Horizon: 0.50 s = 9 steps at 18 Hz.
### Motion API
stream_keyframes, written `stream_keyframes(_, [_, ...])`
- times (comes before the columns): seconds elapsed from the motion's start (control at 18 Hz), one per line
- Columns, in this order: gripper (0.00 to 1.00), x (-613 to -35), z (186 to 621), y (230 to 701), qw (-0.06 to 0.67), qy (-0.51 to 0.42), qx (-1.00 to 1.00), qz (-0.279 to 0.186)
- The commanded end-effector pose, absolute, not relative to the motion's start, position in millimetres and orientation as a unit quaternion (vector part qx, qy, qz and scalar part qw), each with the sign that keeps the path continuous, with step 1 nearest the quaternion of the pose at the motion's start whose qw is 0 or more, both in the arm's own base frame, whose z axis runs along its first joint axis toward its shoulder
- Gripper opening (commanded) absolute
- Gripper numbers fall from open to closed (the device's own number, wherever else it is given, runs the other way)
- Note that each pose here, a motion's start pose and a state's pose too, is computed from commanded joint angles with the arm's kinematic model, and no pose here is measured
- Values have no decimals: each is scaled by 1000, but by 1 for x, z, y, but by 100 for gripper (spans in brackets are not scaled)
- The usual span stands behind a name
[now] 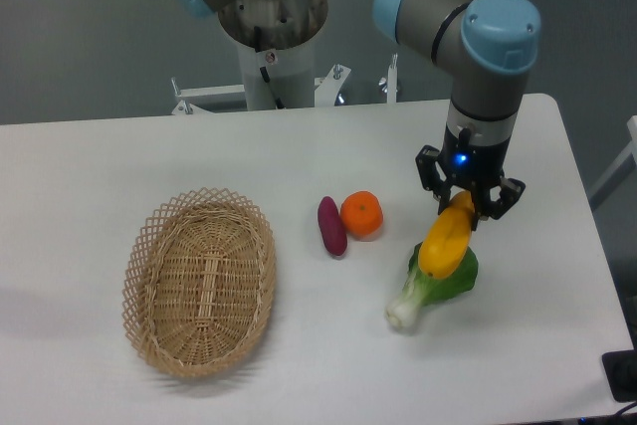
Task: Place the mango on the table
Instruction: 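Hold the yellow mango in the gripper above the bok choy, then lower and carry the mango toward the basket, beside the bok choy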
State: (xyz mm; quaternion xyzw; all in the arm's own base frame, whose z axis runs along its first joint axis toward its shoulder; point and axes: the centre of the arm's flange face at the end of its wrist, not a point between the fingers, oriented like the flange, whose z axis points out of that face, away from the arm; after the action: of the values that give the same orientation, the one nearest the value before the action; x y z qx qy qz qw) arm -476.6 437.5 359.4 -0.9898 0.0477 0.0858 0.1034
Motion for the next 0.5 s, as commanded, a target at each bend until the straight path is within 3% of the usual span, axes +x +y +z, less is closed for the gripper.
stream_keyframes(0.5, [44, -463, 310, 482, 122, -42, -989, 74])
